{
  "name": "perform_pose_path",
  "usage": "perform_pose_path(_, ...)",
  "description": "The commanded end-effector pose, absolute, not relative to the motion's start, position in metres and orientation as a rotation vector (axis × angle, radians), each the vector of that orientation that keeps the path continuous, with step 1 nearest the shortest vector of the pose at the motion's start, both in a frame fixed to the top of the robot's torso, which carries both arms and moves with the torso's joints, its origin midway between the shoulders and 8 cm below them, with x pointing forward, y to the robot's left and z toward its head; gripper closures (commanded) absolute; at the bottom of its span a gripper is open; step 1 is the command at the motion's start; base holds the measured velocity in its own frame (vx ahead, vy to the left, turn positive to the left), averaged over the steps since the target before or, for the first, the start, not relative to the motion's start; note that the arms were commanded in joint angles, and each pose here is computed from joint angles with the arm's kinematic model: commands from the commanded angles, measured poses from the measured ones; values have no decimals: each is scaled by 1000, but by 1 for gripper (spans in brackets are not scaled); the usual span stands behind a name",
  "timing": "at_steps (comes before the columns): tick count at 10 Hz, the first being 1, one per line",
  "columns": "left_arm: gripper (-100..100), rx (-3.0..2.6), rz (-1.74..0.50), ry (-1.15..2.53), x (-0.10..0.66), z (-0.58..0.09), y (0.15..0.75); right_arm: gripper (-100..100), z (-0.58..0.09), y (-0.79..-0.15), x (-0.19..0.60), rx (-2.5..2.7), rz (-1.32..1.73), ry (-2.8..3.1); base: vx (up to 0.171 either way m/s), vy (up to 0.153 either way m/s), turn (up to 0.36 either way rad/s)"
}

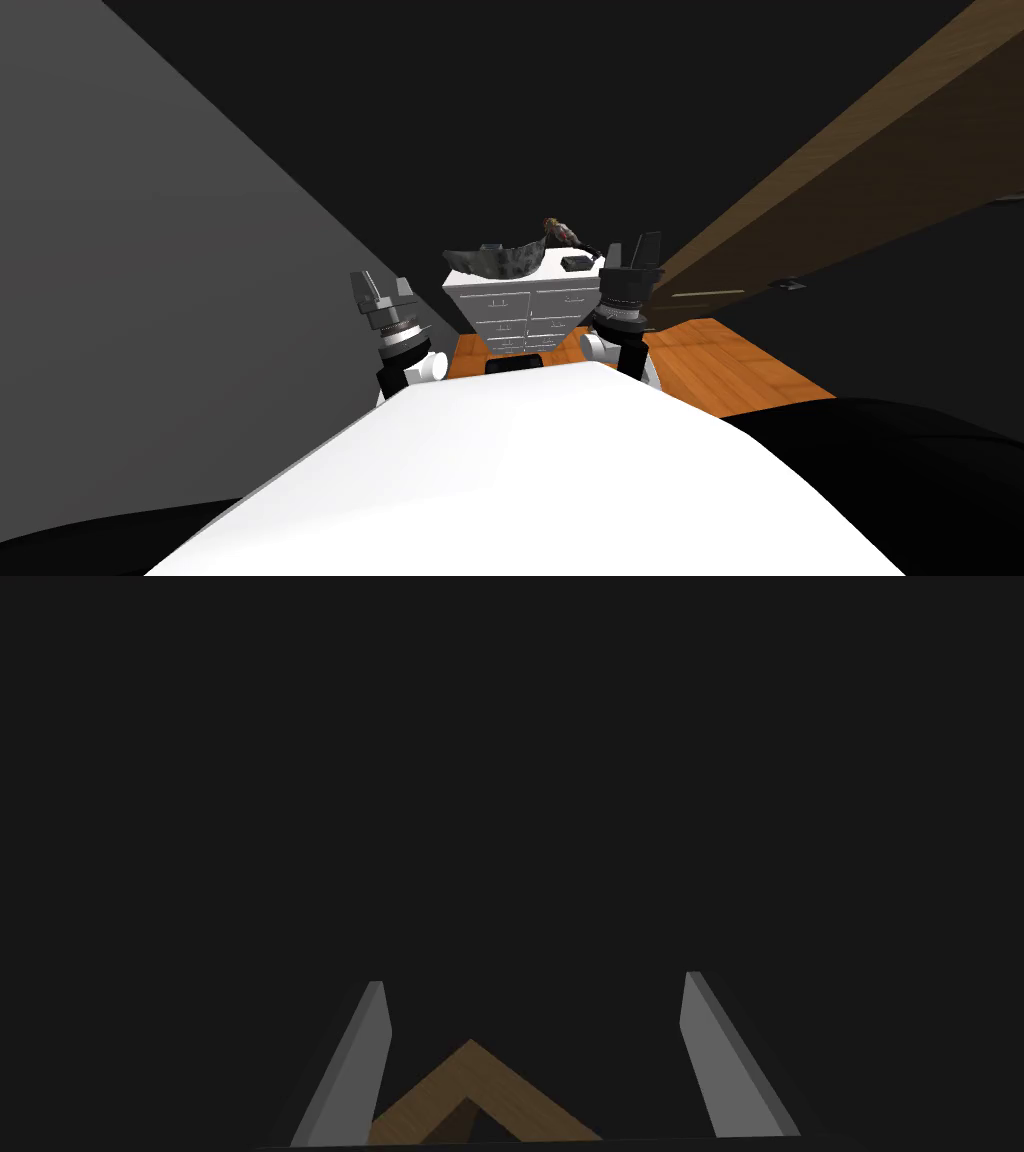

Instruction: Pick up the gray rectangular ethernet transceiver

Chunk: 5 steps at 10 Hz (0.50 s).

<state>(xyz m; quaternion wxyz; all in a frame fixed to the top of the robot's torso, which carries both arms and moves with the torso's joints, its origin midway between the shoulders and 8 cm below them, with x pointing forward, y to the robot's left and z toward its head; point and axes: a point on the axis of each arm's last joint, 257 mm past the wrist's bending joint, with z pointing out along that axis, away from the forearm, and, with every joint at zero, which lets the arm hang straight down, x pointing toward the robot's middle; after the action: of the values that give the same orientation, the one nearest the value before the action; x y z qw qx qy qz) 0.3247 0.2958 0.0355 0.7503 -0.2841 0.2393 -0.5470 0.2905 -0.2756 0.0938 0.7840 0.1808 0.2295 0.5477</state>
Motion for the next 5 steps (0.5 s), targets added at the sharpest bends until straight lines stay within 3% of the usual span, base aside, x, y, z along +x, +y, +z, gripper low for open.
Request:
perform_pose_path(1,0,-621,-1195,523,325,36,296,-100,93,-272,292,359,1182,522,-17,2,38)
perform_pose_path(5,0,-621,-1195,523,325,36,296,-100,87,-261,295,256,1177,610,-45,-4,52)
